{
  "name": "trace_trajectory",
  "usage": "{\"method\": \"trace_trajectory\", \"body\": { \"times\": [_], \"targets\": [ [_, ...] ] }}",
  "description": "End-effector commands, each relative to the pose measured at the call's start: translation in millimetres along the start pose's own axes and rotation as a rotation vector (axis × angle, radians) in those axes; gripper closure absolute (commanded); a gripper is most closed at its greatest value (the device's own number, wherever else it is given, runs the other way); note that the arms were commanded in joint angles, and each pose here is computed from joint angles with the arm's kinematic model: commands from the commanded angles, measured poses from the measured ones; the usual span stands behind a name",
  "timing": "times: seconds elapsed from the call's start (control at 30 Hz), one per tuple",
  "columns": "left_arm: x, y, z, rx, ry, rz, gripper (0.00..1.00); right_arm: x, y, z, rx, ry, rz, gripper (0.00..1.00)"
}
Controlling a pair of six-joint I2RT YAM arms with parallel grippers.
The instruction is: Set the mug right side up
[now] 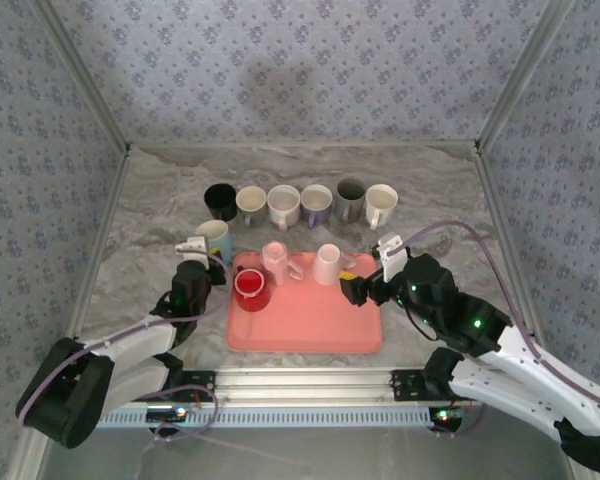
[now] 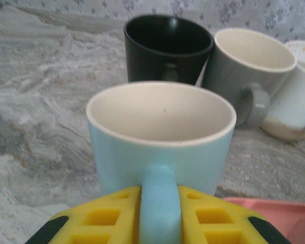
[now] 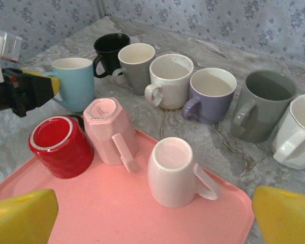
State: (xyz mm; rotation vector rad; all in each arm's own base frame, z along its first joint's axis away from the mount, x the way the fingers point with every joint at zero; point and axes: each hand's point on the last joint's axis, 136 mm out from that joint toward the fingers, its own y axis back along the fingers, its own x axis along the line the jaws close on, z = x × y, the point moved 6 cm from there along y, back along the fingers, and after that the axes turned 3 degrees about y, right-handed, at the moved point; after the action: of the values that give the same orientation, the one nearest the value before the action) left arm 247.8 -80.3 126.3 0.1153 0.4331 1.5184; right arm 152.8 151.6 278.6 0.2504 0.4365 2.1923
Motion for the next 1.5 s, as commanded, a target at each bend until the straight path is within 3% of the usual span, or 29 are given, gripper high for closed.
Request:
{"method": "trace_trajectory", "body": {
  "times": [0.0, 0.13, 0.33, 0.57, 0.77, 0.93, 1.1, 1.47],
  "targets": [
    [-7.4, -3.6, 3.3, 0.02, 0.002, -0.004, 0.75, -0.2, 2.2, 6.7, -0.008, -0.04, 0.02, 0.0],
    [-14.0, -6.8, 1.3, 0.04, -0.039, 0.001, 0.74, -1.6, 1.3, 8.4, -0.008, -0.053, 0.023, 0.0],
    [-9.0, -9.0, 5.3, 0.033, -0.028, 0.078, 0.59, -8.0, -4.5, 7.8, 0.004, -0.052, -0.04, 0.0],
    [-8.4, -1.1, 15.8, 0.017, 0.03, 0.08, 0.5, -14.8, -7.8, 1.7, 0.067, -0.037, -0.109, 0.0],
    [1.9, 24.1, 21.8, 0.02, 0.155, 0.099, 0.48, -13.2, -6.8, 8.7, 0.152, 0.013, -0.107, 0.0],
    [14.1, 56.4, 42.6, 0.021, 0.242, 0.156, 0.48, -4.5, -16.3, 6.7, 0.323, 0.043, -0.1, 0.0],
    [12.8, 82.3, 64.1, 0.105, 0.278, 0.157, 0.48, 19.9, -31.1, 7.2, 0.362, 0.102, -0.094, 0.0],
    [-17.7, 122.1, 139.6, 0.145, 0.104, -0.026, 0.46, 112.5, -99.3, 5.5, 0.398, -0.332, -0.123, 0.0]
  ]
}}
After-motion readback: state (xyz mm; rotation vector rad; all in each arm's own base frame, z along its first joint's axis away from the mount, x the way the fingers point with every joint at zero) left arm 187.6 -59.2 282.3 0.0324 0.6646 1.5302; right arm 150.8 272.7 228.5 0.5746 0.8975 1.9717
